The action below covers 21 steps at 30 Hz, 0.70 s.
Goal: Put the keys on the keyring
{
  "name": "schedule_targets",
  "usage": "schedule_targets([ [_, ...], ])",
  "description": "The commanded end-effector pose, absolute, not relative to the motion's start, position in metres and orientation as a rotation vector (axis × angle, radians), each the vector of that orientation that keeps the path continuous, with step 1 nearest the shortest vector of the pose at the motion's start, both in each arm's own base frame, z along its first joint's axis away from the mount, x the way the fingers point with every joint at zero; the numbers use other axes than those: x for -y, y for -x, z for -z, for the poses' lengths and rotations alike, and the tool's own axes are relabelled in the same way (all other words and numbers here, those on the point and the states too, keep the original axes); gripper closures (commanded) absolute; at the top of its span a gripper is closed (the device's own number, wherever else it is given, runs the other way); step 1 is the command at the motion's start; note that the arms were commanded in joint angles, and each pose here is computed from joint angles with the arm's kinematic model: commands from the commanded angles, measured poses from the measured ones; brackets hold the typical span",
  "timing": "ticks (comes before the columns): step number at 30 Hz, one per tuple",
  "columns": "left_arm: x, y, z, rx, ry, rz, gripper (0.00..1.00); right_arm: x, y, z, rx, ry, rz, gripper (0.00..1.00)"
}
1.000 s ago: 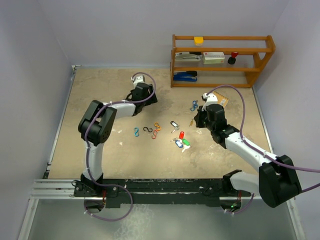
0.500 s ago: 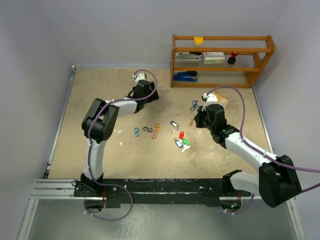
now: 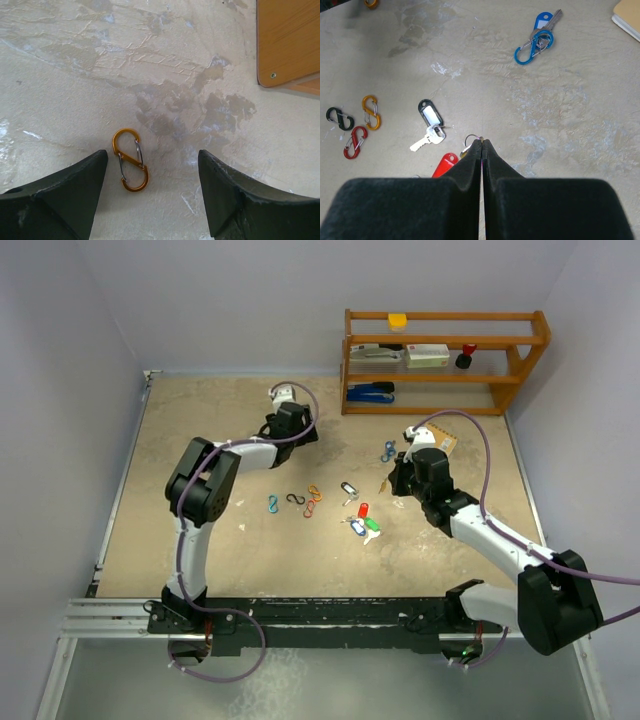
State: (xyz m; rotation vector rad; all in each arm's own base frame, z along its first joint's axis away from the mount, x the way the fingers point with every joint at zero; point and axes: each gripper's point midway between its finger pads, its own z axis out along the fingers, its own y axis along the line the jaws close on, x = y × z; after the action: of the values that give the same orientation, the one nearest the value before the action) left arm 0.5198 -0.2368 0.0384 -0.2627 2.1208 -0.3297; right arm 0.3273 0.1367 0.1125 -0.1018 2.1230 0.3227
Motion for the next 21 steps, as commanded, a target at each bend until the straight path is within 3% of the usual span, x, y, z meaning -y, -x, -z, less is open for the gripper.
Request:
schedule_targets([
  [1, 0.222, -0.499, 0.002, -2.23, 0.204, 0.133, 0.3, -0.136, -0.331, -0.122, -2.082, 0.099, -0.314, 1.0],
  [21, 0.213, -0.496, 0.016, -2.228, 0.155, -0.142, 0.42, -0.136, -0.328, -0.12, -2.089, 0.1, -0.318, 1.0],
])
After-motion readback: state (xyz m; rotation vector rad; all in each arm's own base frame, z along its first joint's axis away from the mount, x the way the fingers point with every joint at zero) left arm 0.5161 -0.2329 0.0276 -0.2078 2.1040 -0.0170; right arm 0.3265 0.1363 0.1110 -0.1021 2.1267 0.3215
